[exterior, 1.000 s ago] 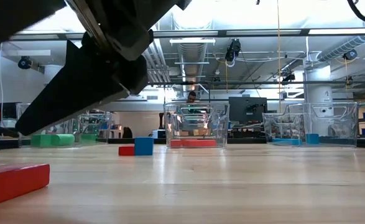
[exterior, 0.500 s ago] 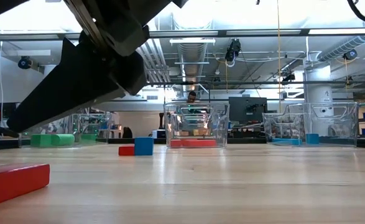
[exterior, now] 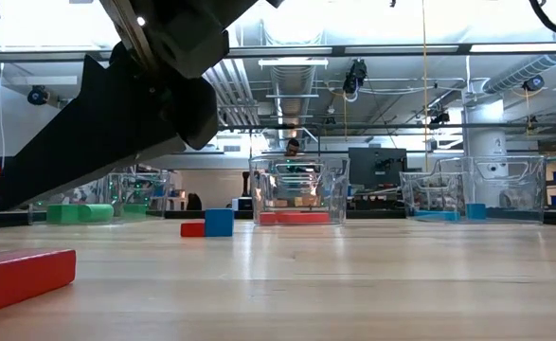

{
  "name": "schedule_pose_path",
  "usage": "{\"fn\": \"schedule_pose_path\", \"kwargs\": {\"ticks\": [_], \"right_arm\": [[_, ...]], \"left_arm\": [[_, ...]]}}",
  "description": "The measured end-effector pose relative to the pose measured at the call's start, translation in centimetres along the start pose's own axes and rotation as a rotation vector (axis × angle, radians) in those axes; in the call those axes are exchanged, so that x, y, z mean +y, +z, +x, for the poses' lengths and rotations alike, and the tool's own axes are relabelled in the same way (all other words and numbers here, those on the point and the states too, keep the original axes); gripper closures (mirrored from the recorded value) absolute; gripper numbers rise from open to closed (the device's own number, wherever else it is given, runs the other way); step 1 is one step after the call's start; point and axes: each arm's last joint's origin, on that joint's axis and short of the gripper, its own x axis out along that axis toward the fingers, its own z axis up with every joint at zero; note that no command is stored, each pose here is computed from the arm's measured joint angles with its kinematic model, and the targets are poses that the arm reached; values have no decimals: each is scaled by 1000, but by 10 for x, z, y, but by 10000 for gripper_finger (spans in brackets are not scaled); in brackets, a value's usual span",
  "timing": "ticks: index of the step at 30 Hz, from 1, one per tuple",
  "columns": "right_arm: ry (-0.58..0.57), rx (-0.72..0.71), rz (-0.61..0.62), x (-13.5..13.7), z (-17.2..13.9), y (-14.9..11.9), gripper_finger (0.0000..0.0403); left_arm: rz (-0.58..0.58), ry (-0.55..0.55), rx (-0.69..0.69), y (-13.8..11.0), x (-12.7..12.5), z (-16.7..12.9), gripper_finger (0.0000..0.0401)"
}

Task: Sort blocks
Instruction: Put the red wooden block into the middle transparent bin

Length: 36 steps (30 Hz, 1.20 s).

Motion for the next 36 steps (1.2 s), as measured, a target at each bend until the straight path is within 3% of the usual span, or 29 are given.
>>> {"fn": "schedule_pose_path", "kwargs": {"ticks": [36], "right_arm": [[-113, -3, 24, -6, 4, -8, 3]], "left_arm": [[11, 26, 12, -1, 3, 0, 225]]}}
